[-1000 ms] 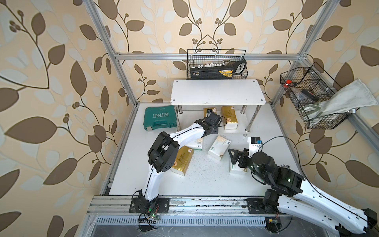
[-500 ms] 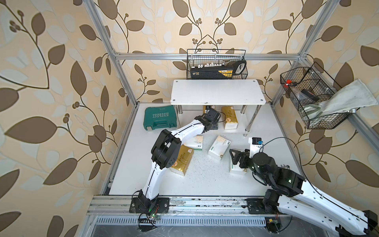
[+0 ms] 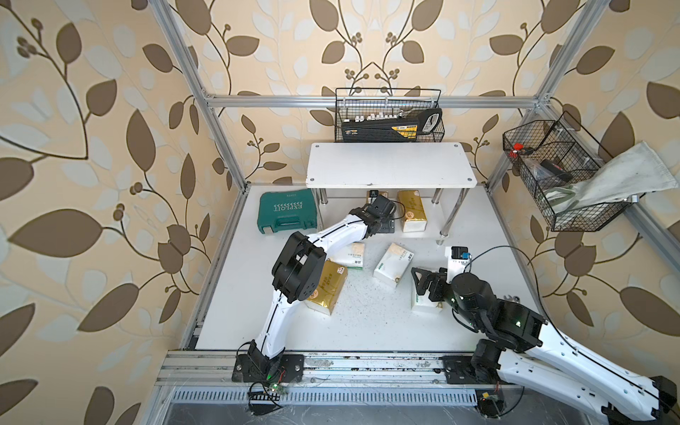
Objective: Place the tissue boxes on the shelf by color
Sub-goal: Place a box of tissues on the shelf.
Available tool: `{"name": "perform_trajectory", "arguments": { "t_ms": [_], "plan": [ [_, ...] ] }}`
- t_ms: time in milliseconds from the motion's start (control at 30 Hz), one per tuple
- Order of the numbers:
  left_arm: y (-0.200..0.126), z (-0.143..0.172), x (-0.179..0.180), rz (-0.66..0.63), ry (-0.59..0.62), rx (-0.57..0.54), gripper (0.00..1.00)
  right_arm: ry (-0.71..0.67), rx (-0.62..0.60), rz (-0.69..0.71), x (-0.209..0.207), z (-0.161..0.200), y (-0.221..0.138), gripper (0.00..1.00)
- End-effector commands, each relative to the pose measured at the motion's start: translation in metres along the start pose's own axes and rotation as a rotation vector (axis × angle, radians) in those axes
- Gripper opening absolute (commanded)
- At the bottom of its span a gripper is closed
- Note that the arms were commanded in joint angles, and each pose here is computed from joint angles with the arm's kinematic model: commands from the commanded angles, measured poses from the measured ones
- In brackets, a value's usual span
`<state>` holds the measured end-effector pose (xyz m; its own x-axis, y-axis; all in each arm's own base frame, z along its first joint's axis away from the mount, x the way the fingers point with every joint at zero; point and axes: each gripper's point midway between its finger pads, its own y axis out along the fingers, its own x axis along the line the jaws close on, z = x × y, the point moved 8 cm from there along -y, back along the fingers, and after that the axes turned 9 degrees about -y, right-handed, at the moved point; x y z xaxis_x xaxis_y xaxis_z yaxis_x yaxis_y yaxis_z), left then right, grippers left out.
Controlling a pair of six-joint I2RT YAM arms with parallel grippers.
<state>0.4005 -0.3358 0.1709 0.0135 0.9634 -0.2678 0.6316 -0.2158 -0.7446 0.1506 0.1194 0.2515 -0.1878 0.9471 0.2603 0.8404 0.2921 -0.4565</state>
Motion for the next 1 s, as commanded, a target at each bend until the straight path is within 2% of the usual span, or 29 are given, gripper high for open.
{"name": "perform_trajectory", "arguments": {
  "t_ms": [0,967],
  "plan": [
    [-0.018,-0.016,-0.004,0.046,-0.032,-0.026,0.99,-0.006,0.013,0.022,-0.004,0.004,0.002,0.99],
    [-0.035,-0.012,-0.005,0.097,-0.060,-0.026,0.99,-0.007,0.034,0.023,-0.004,0.011,0.007,0.99]
  ]
}}
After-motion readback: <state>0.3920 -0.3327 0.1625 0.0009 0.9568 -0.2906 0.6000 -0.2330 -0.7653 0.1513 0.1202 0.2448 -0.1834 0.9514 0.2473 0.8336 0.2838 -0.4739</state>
